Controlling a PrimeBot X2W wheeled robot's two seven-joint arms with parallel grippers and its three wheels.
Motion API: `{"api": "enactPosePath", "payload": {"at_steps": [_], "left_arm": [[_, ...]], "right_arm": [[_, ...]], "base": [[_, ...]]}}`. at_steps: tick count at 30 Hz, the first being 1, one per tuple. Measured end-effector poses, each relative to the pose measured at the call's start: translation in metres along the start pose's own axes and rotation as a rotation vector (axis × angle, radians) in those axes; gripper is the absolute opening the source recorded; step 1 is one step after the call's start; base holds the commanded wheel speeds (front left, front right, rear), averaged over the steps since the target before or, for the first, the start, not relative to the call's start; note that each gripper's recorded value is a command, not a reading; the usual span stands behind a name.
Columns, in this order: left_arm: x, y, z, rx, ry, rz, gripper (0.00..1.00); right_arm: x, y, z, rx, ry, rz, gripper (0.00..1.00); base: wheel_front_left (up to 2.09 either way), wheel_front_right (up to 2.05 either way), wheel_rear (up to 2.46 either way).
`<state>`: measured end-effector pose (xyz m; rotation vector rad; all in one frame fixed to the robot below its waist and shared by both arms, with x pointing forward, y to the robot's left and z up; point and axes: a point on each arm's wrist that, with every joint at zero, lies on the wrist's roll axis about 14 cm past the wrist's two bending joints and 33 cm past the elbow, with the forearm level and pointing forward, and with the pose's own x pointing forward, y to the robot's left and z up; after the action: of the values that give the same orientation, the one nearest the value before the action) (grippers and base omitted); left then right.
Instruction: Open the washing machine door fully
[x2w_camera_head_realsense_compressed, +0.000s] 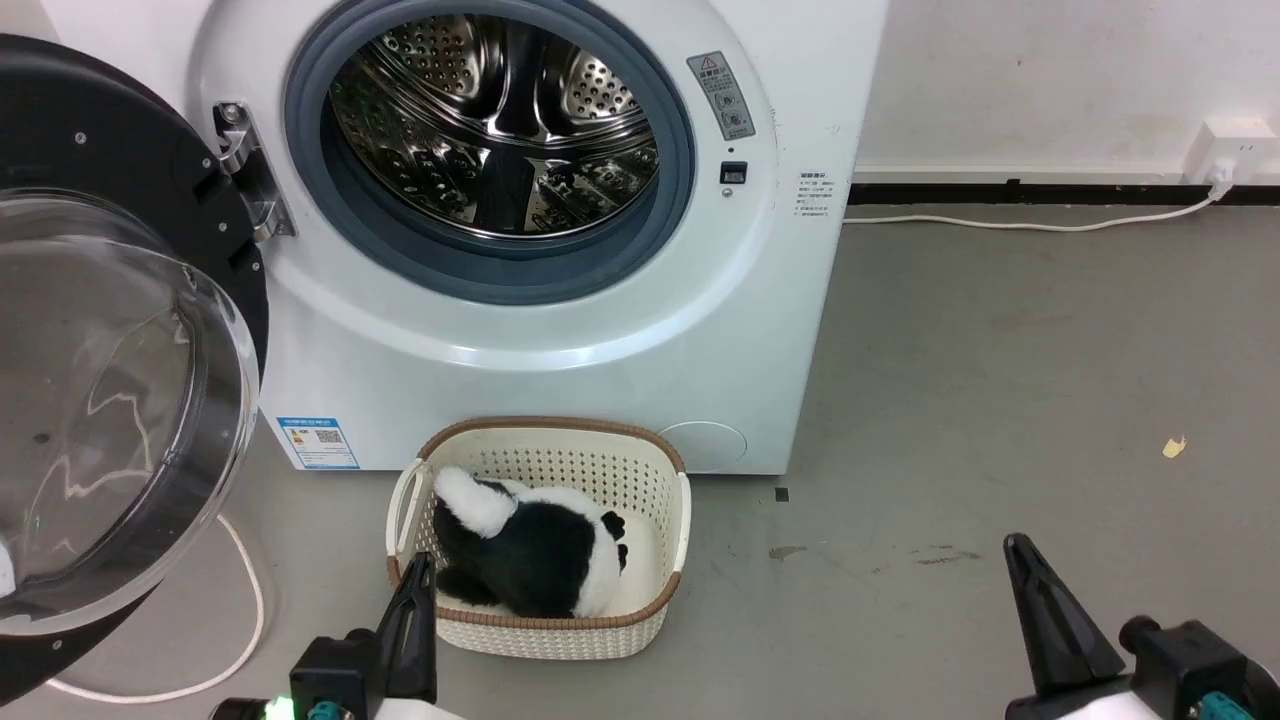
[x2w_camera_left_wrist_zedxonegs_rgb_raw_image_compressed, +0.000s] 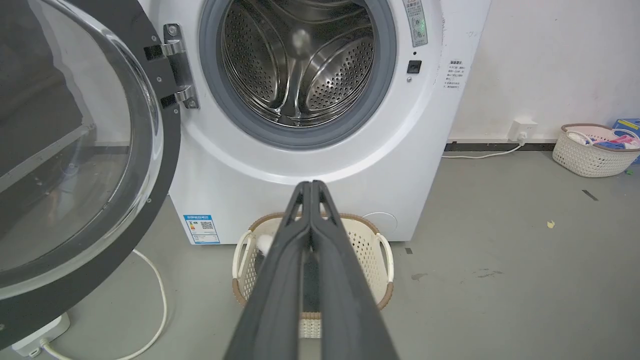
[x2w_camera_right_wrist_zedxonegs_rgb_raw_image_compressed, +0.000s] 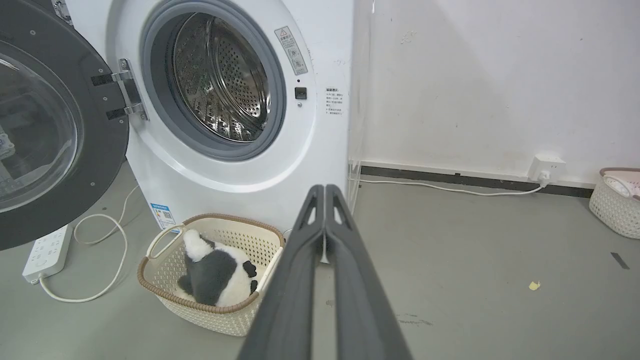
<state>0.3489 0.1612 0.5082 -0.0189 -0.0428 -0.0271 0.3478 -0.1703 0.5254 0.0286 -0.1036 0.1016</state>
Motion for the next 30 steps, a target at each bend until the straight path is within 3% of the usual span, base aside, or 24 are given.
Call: {"api": "enactPosePath", "payload": {"at_steps": [30], "left_arm": [[0.0084, 0.0043, 0.0063, 0.015, 0.008, 0.003, 0.00]], "right_arm": [[0.0068, 0.0021, -0.0021, -0.022, 0.040, 0.010, 0.00]], "base": [[0.00, 0.00, 0.00]]}}
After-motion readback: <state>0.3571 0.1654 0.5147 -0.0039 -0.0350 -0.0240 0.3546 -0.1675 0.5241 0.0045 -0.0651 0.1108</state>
